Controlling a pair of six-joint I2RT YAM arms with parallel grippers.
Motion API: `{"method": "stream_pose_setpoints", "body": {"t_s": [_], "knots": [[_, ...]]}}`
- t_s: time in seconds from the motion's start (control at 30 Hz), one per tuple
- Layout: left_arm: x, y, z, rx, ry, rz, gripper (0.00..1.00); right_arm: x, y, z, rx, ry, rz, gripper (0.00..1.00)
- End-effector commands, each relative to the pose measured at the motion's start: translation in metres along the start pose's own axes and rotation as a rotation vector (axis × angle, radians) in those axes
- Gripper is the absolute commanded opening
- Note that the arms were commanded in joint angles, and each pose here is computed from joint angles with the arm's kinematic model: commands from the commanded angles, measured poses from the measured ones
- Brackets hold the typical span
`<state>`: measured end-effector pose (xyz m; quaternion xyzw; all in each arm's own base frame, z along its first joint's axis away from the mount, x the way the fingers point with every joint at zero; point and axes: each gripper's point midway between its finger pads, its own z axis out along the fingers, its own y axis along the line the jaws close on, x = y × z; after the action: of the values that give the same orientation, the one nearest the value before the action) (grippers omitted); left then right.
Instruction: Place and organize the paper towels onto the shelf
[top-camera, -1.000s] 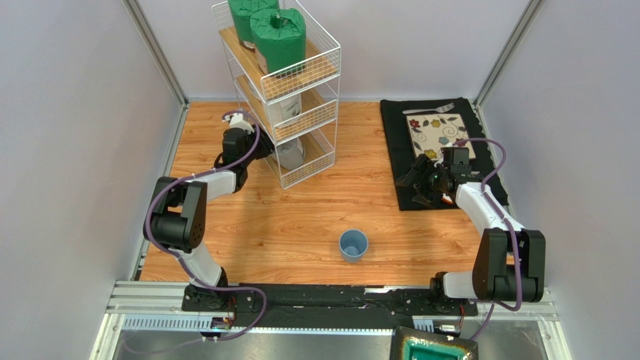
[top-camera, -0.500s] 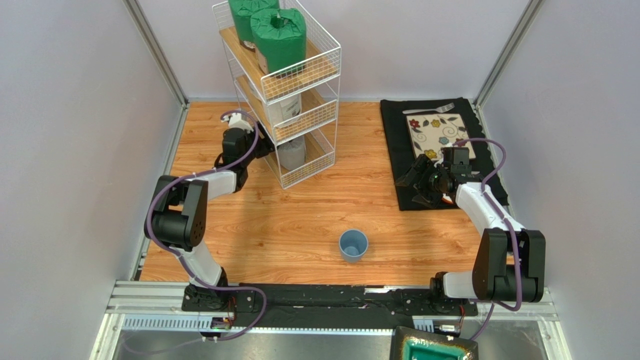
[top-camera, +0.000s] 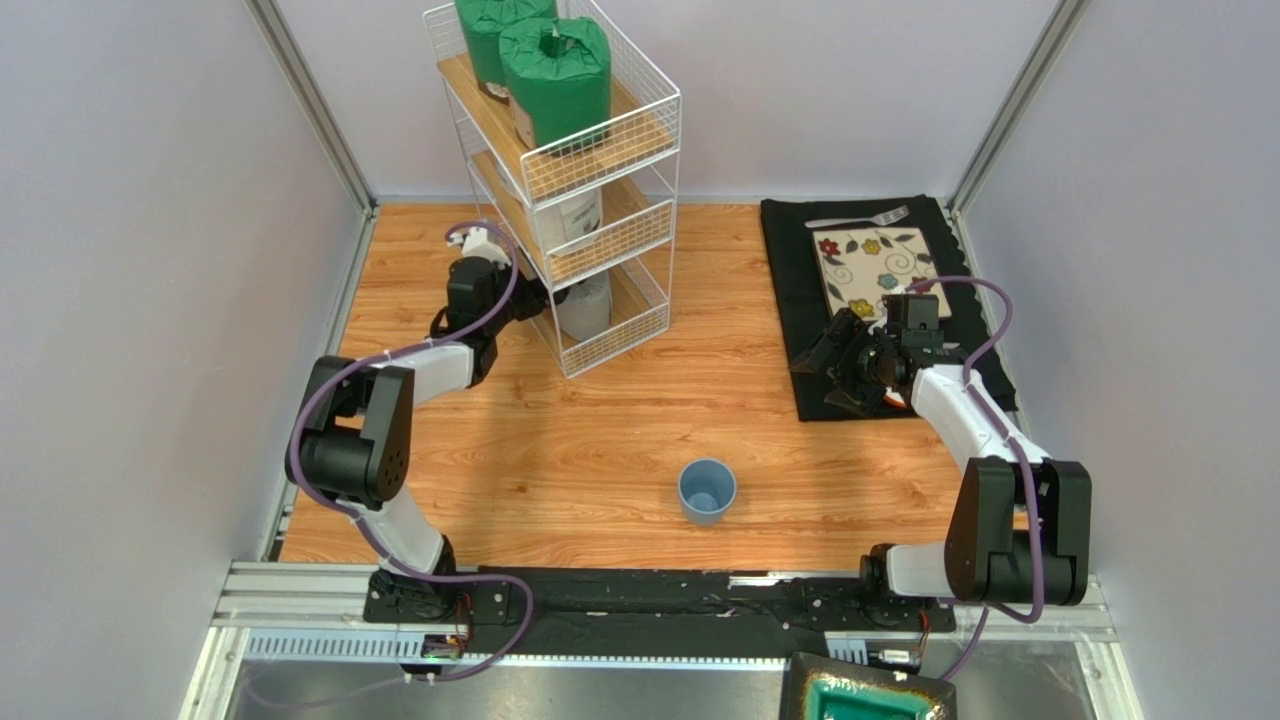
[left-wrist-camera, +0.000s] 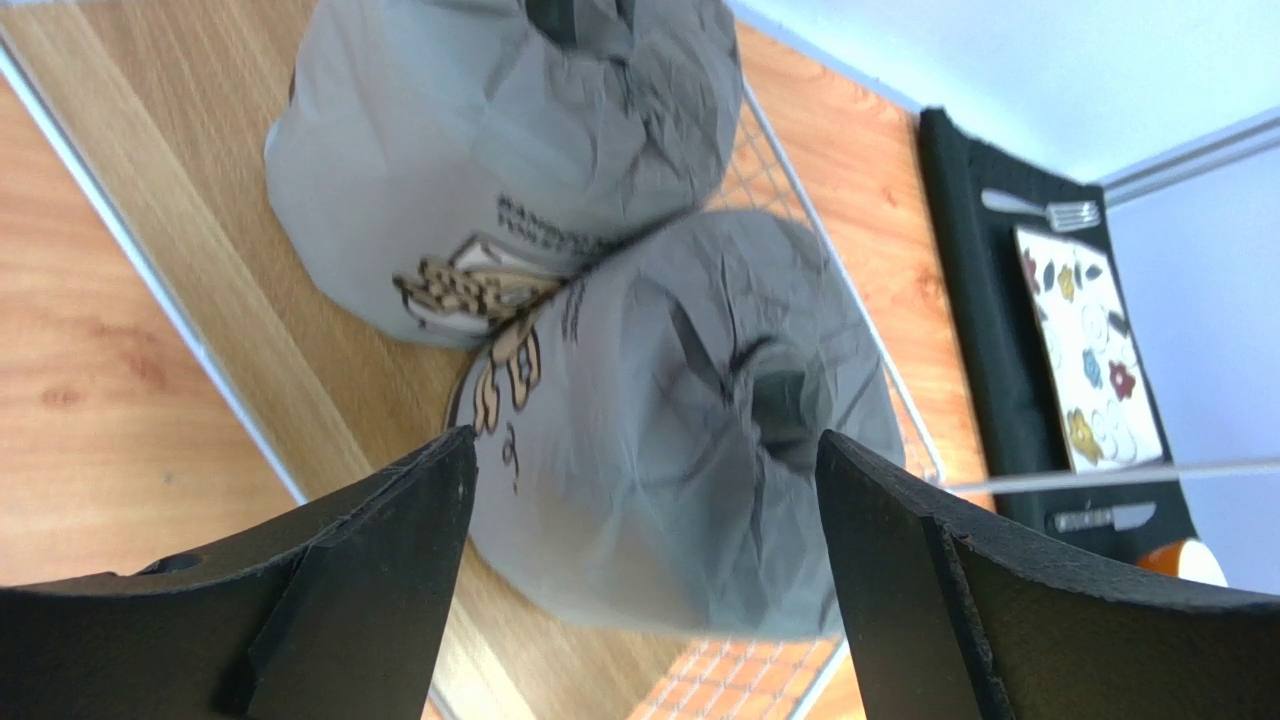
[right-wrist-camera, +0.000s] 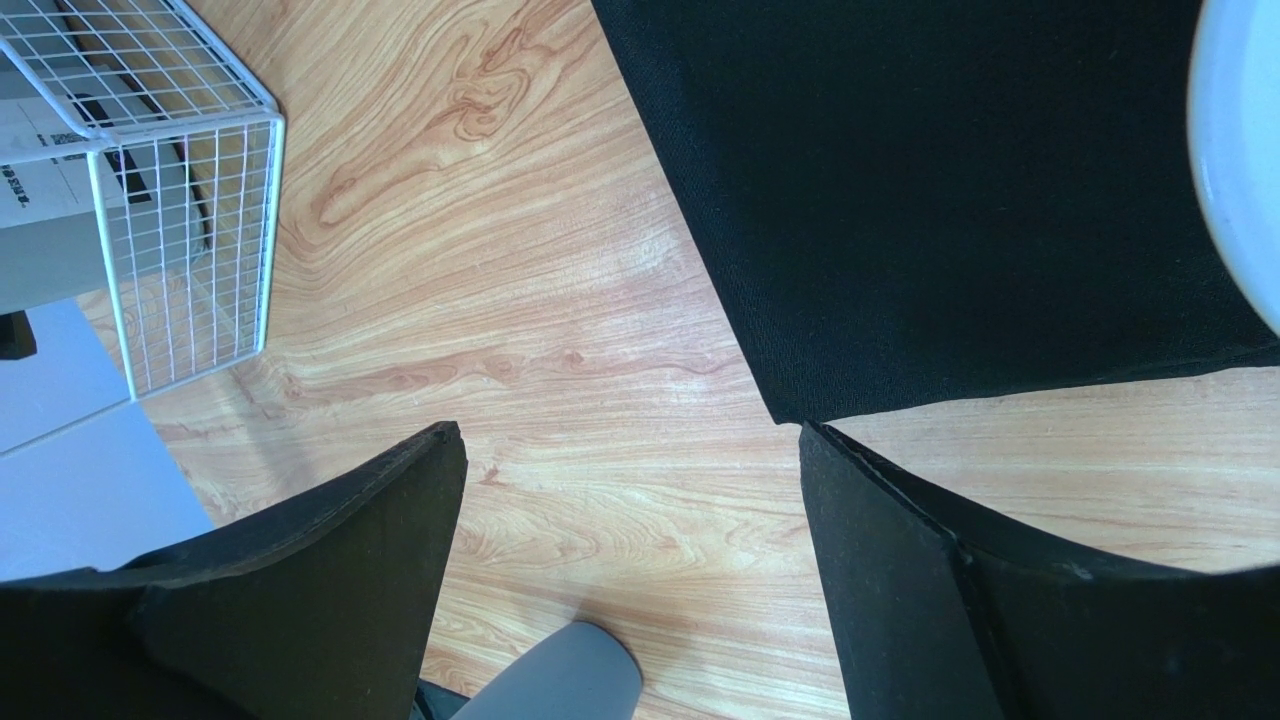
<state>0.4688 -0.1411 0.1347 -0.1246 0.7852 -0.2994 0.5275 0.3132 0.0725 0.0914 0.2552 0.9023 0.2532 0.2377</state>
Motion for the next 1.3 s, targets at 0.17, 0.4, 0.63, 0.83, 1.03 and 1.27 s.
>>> {"method": "stream_pose_setpoints", "body": {"t_s": [0.17,0.4,0.63,0.83,1.03,1.27], "knots": [[-0.058,-0.032,-0.041,0.073,-0.186,0.024,0.92,-0.014,0.01,-0.009,-0.024,-0.046,-0.021,0.86],[-0.059,-0.02,-0.067,0.076,-0.235,-0.034,0.93,-0.016,0.012,-0.01,-0.026,-0.048,-0.025,0.86],[-0.059,-0.019,-0.081,0.119,-0.253,-0.083,0.94,-0.016,0.012,-0.01,-0.026,-0.048,-0.024,0.86],[-0.045,-0.001,-0.105,0.01,-0.212,-0.024,0.94,-0.016,0.012,-0.009,-0.023,-0.047,-0.027,0.86],[-0.03,0.026,-0.147,-0.157,-0.198,0.084,0.95,-0.017,0.012,-0.005,-0.03,-0.043,-0.02,0.86],[0.001,0.065,-0.196,-0.357,-0.124,0.16,0.98,-0.022,0.015,-0.01,-0.041,-0.088,-0.024,0.88]]}}
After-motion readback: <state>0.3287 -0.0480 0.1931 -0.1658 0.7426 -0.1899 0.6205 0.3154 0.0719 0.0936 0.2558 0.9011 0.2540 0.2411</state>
